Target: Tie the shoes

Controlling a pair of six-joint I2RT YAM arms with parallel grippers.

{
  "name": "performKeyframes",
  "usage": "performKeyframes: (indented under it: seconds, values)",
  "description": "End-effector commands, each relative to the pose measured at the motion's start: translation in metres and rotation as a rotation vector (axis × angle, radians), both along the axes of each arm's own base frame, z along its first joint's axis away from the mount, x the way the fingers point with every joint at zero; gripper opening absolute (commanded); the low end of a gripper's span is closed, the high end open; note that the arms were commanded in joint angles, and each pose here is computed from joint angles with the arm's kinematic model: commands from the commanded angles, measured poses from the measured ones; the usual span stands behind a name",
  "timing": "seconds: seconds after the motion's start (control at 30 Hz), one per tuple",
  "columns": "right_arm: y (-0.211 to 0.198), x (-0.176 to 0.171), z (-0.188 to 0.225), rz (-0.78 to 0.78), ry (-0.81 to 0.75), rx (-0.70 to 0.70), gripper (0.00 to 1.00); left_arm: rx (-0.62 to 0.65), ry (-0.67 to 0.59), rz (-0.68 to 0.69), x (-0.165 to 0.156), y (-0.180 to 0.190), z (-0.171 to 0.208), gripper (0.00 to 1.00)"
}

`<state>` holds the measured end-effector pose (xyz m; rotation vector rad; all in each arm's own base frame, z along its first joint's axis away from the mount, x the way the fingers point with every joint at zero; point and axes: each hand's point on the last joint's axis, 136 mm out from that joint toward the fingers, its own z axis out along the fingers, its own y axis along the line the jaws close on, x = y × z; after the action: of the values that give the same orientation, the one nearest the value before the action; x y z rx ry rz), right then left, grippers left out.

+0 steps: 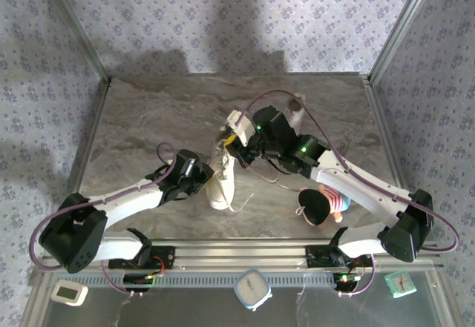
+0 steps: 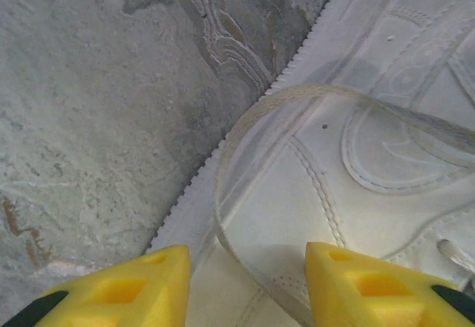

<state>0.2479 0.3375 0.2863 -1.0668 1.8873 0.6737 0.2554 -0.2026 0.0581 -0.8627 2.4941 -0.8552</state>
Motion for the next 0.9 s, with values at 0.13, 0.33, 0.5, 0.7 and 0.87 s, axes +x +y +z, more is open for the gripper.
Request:
performKeyframes:
  seconds: [0.13,0.33,0.5,0.7,0.87]
  values:
    - [0.000,-0.002,0.006,0.003,-0.021,-0.004,0.00,-0.029,-0.028,-0.004,0.014,-0.014,0.004,0.36]
    - [-0.002,-0.004,0.005,-0.002,-0.022,-0.011,0.00,-0.001,-0.037,-0.026,0.019,-0.017,0.004,0.20]
    - [-0.004,-0.004,0.005,-0.020,-0.023,-0.004,0.00,0.049,-0.082,-0.039,0.022,-0.010,0.015,0.08]
    - [-0.003,-0.005,0.006,-0.042,-0.031,-0.005,0.00,0.103,-0.165,-0.072,0.024,-0.002,0.033,0.00]
    - [-0.003,-0.002,0.011,-0.069,-0.034,0.011,0.00,0.127,-0.232,-0.122,0.025,-0.002,0.045,0.00]
